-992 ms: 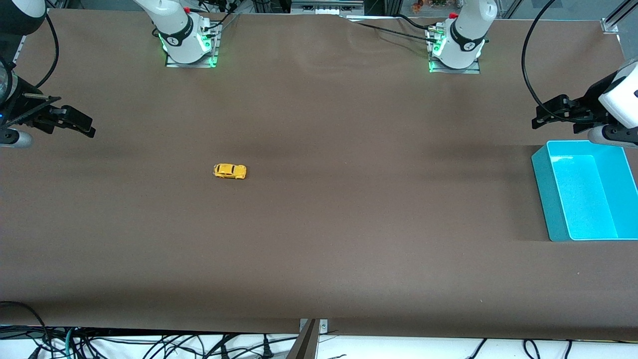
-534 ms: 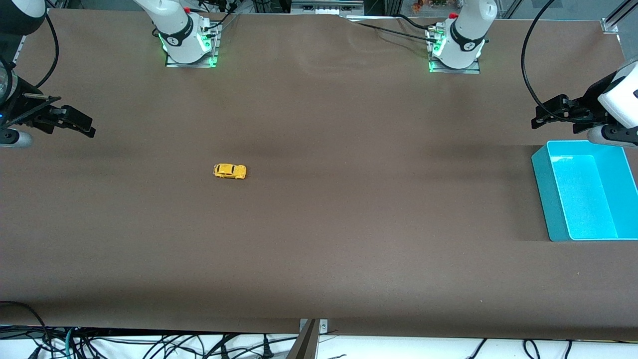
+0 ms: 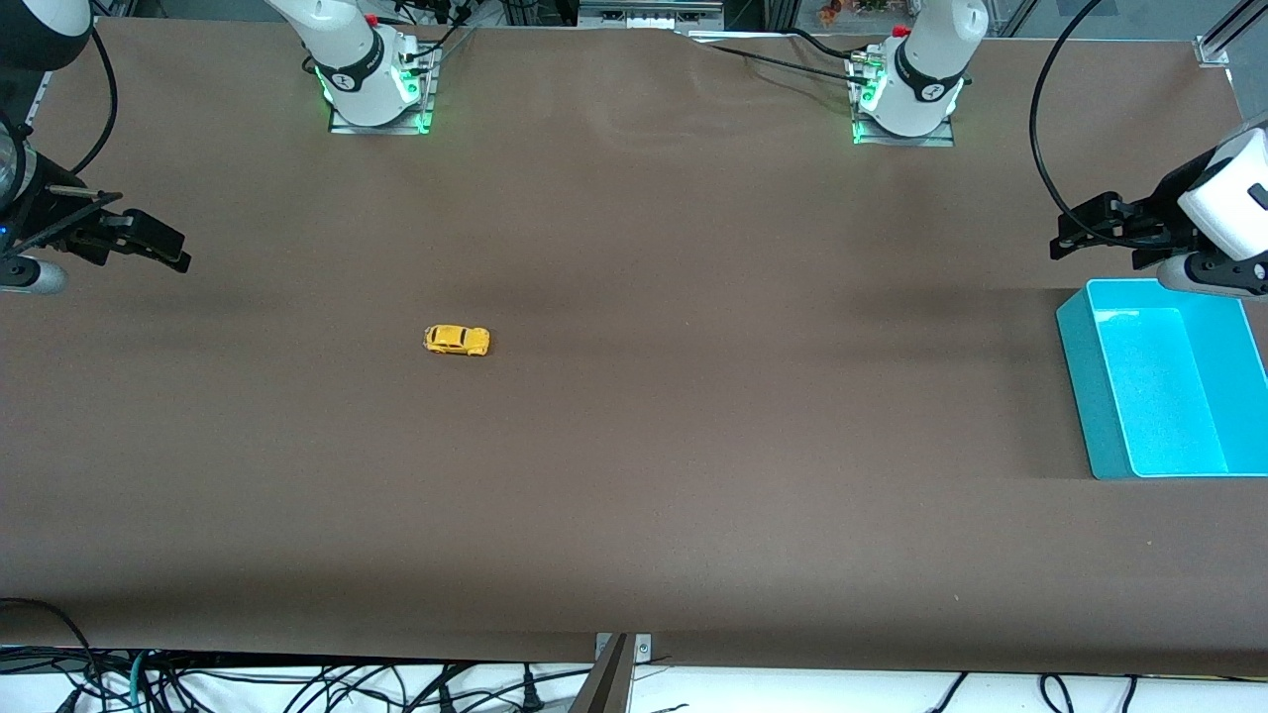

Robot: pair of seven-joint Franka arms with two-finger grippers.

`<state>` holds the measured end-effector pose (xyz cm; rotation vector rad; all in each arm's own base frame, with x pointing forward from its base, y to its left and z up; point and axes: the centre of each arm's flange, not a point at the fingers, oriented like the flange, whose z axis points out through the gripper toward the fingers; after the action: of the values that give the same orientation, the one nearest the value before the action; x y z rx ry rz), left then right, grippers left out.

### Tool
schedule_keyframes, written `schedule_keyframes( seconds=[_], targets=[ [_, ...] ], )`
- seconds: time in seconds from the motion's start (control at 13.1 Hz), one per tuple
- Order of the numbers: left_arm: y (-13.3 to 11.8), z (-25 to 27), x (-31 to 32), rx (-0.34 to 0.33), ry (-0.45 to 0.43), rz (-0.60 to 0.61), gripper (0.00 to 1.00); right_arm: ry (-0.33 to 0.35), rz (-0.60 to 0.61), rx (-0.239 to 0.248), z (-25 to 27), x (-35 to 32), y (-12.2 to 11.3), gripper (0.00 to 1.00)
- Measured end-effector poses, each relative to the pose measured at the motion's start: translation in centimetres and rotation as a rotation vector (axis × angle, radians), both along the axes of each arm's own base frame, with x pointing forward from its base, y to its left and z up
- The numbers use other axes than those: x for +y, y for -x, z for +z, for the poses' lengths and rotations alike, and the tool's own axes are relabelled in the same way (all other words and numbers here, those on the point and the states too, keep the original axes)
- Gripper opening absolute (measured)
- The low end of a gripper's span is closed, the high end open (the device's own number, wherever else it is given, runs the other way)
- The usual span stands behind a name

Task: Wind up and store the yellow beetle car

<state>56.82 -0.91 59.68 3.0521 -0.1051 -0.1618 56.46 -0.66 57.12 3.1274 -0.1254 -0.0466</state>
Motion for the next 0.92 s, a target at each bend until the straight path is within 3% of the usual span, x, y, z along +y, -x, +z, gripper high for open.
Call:
schedule_keyframes(
  seconds=[0.92],
  targets=[
    [-0.05, 0.43, 0.18, -0.009, 0.000, 0.003, 1.00, -0.001, 0.014, 0.016, -0.75, 0.20, -0.21, 1.00]
  ],
)
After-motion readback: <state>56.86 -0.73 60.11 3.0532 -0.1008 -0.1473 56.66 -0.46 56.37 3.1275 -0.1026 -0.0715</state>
